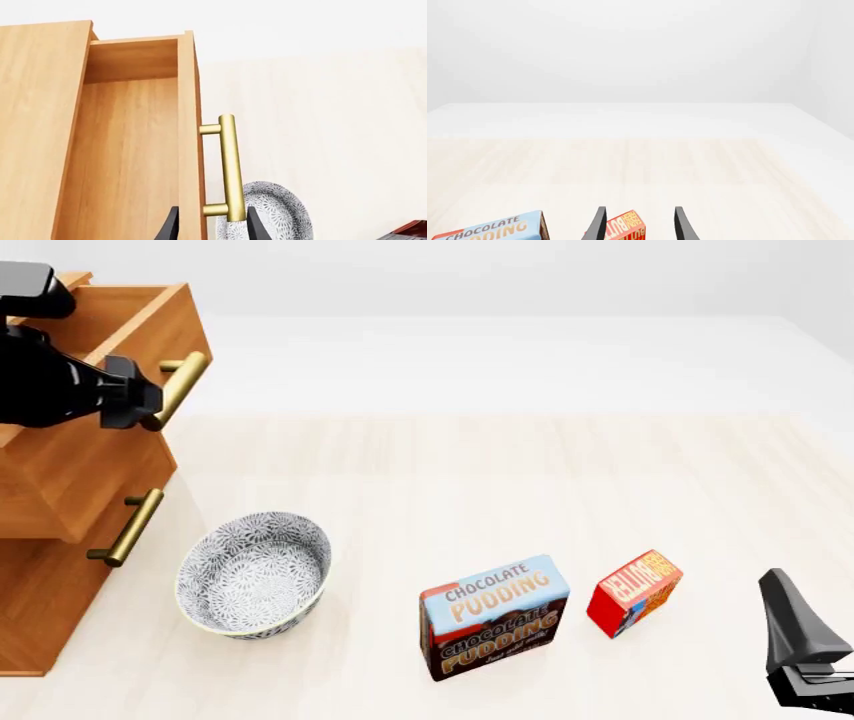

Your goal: Put the butter at the back in the top drawer of the cabinet and close it.

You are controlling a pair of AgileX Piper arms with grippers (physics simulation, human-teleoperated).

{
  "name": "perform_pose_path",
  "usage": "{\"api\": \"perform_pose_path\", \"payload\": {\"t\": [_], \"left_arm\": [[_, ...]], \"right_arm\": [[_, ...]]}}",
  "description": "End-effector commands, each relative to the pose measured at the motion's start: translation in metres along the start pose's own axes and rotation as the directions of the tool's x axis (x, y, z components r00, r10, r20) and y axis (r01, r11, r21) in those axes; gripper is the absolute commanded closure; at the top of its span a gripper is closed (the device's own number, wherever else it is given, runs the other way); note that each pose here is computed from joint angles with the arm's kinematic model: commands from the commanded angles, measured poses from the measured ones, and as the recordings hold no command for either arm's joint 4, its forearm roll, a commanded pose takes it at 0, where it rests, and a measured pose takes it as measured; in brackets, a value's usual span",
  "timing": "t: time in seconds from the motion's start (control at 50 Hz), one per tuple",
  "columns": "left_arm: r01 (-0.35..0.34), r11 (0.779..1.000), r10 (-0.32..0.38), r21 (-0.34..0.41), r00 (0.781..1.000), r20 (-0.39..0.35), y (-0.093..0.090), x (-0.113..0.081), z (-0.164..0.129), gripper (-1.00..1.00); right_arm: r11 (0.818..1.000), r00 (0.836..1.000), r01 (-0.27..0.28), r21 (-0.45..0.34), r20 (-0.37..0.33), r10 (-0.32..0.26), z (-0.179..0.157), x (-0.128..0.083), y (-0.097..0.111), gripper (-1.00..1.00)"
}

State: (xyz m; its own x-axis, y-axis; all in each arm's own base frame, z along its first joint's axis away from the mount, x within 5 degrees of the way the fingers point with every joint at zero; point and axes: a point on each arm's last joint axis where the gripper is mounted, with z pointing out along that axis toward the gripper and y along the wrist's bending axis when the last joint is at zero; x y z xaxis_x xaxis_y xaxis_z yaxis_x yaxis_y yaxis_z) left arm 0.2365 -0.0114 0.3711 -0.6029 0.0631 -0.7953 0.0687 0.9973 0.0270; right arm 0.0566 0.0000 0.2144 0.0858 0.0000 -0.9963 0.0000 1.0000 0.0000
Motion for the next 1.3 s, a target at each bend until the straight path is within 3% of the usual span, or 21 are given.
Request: {"api": "perform_pose_path", "payload": {"t": [0.02,0.58,1.3], "left_arm": [[0.003,1.0,-0.003,0.002,0.999,-0.043,-0.001,0.007,0.013,-1.0],[0.023,1.0,-0.023,-0.001,0.998,-0.066,0.0,0.015,0.025,-1.0],[-0.009,0.998,0.015,0.069,0.996,-0.085,-0.023,0.018,0.033,-1.0]], "right_arm": [[1.0,1.0,0.0,0.0,0.0,0.0,0.0,0.0,0.0,-1.0],[1.0,1.0,0.0,0.0,0.0,0.0,0.0,0.0,0.0,-1.0],[1.0,1.0,0.0,0.0,0.0,0.0,0.0,0.0,0.0,-1.0]]}}
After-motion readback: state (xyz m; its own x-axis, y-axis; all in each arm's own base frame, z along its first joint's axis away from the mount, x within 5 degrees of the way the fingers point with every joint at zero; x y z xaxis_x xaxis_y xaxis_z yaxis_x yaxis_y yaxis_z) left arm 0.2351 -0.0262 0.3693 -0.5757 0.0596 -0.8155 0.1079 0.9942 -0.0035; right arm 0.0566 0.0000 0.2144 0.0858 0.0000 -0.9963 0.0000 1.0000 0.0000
